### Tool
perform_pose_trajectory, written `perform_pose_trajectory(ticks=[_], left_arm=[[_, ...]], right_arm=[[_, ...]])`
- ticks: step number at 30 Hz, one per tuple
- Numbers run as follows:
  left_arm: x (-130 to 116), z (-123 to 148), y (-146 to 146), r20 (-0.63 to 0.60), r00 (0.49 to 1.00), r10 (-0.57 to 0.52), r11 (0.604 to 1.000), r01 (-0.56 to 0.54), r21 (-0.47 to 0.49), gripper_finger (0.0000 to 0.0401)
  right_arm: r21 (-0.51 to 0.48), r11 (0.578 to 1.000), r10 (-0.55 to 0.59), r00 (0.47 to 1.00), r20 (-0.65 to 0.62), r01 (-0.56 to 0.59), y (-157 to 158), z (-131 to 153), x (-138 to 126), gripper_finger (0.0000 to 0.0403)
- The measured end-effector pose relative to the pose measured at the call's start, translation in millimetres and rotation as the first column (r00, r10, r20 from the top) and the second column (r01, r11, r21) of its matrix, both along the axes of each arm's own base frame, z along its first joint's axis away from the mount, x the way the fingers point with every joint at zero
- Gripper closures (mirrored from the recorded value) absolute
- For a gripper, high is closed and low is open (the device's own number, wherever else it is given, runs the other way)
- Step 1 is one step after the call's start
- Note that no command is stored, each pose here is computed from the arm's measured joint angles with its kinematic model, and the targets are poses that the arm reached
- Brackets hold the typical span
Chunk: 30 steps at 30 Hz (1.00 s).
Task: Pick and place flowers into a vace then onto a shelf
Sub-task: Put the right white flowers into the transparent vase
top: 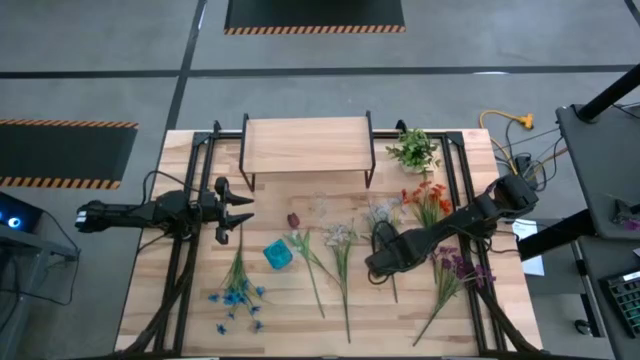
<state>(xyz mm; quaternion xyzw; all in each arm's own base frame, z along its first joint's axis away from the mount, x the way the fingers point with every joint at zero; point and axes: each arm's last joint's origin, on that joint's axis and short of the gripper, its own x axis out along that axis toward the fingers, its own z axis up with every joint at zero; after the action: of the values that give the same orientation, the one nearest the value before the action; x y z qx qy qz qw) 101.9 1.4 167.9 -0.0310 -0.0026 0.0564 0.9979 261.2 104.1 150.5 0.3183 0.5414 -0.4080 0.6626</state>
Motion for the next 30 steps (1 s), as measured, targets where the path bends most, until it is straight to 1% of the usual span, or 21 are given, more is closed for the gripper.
perform_pose_trajectory(ticks=[5,11,19,23,30], left_arm=[[0.0,0.0,0.0,0.0,1.0,0.0,1.0,0.0,0.0,0.0227],[0.0,0.0,0.0,0.0,1.0,0.0,1.0,0.0,0.0,0.0227],[0.0,0.0,0.0,0.0,1.0,0.0,1.0,0.0,0.0,0.0227],[0.0,0.0,0.0,0.0,1.0,0.0,1.0,0.0,0.0,0.0227],[0.0,0.0,0.0,0.0,1.0,0.0,1.0,0.0,0.0,0.0227]], right_arm=[[0.015,1.0,0.022,0.999,0.036,-0.022,-0.7,-6.7,1.0,0.0211],[0.007,1.0,-0.001,1.0,0.009,0.001,-3.8,-14.0,-5.7,0.0214],[0.006,1.0,0.015,1.0,0.007,-0.015,-4.1,-15.1,-6.1,0.0231],[0.006,1.0,0.02,1.0,0.006,-0.02,-4.2,-15.1,-6.1,0.025],[0.005,1.0,0.019,1.0,0.0,-0.019,-6.2,-15.3,-5.9,0.0304]])
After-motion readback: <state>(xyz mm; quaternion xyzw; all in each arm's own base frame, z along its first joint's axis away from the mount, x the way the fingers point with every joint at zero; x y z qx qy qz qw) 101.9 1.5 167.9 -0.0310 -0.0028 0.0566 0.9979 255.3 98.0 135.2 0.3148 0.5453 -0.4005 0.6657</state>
